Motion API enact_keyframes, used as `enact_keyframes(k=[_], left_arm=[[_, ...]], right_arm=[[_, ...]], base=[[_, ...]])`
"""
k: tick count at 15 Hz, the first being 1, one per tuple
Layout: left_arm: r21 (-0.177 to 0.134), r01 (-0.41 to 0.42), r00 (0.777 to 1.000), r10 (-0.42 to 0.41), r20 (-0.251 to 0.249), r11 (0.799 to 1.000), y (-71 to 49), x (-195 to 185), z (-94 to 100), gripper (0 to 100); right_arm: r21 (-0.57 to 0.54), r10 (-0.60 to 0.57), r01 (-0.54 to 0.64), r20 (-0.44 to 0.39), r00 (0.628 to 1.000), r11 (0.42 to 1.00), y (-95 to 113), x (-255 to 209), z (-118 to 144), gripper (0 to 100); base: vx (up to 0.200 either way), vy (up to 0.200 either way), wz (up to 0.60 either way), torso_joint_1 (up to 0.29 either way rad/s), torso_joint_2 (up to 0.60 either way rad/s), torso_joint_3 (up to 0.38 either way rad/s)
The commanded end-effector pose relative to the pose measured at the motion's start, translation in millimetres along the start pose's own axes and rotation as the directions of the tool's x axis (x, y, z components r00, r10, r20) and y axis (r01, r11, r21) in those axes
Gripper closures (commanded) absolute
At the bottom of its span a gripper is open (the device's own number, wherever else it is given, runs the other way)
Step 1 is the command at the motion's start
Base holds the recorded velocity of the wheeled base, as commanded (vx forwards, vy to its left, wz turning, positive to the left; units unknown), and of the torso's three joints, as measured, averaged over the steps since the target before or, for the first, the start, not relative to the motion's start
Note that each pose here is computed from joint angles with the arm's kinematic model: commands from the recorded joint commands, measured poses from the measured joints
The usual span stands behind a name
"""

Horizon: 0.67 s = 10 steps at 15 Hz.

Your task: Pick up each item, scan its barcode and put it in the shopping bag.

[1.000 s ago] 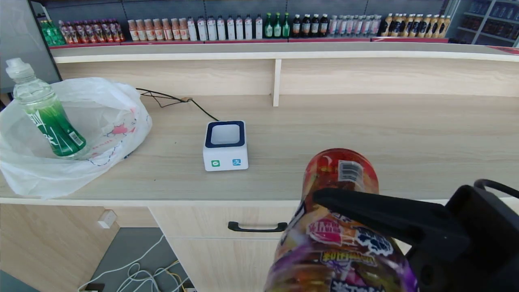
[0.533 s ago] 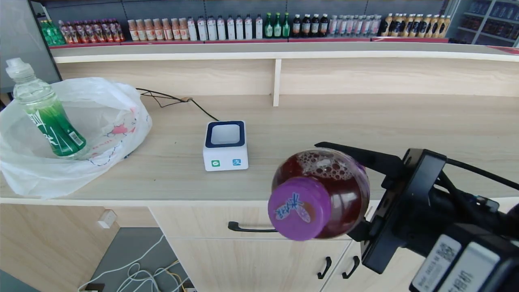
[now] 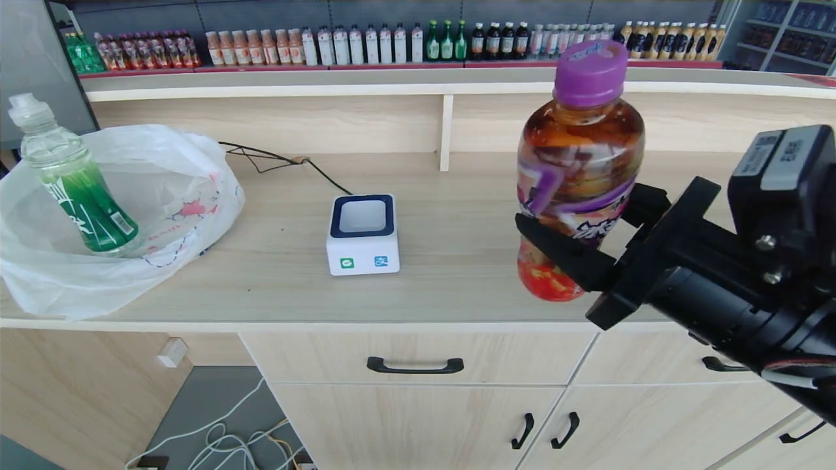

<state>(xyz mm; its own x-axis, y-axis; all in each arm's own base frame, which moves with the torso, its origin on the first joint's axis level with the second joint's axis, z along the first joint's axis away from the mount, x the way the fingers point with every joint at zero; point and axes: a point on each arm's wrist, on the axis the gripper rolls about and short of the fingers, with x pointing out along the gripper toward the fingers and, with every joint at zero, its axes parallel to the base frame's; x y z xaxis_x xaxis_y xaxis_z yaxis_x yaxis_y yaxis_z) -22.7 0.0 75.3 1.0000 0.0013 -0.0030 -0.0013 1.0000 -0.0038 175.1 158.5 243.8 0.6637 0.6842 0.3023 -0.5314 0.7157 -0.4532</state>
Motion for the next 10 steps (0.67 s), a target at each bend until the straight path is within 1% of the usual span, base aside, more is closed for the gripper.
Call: enact_keyframes(k=[1, 3, 5, 6, 8, 10], left_arm=[[-0.001, 0.000, 1.000, 0.000, 0.000, 1.000, 0.0, 0, 0.0, 0], [-0.001, 0.000, 1.000, 0.000, 0.000, 1.000, 0.0, 0, 0.0, 0], [-0.001, 0.000, 1.000, 0.000, 0.000, 1.000, 0.0, 0, 0.0, 0], [-0.001, 0.000, 1.000, 0.000, 0.000, 1.000, 0.0, 0, 0.0, 0], [-0.001, 0.000, 1.000, 0.000, 0.000, 1.000, 0.0, 0, 0.0, 0], [-0.001, 0.000, 1.000, 0.000, 0.000, 1.000, 0.0, 0, 0.0, 0]], right_arm=[[0.083, -0.049, 0.048, 0.013, 0.999, 0.995, -8, -5, -1, 100], [0.195, -0.093, 0.086, 0.024, 0.995, 0.977, -16, -10, -2, 100], [0.231, -0.195, 0.188, 0.007, 0.981, 0.955, -32, -13, -12, 100], [0.263, -0.236, 0.228, 0.000, 0.972, 0.938, -35, -18, -17, 100], [0.288, -0.283, 0.282, -0.038, 0.958, 0.915, -32, -27, -22, 100], [0.290, -0.287, 0.291, -0.058, 0.956, 0.912, -27, -42, -24, 100]], base=[[0.000, 0.000, 0.00, 0.000, 0.00, 0.000], [0.000, 0.000, 0.00, 0.000, 0.00, 0.000], [0.000, 0.000, 0.00, 0.000, 0.00, 0.000], [0.000, 0.000, 0.00, 0.000, 0.00, 0.000], [0.000, 0.000, 0.00, 0.000, 0.00, 0.000], [0.000, 0.000, 0.00, 0.000, 0.00, 0.000]])
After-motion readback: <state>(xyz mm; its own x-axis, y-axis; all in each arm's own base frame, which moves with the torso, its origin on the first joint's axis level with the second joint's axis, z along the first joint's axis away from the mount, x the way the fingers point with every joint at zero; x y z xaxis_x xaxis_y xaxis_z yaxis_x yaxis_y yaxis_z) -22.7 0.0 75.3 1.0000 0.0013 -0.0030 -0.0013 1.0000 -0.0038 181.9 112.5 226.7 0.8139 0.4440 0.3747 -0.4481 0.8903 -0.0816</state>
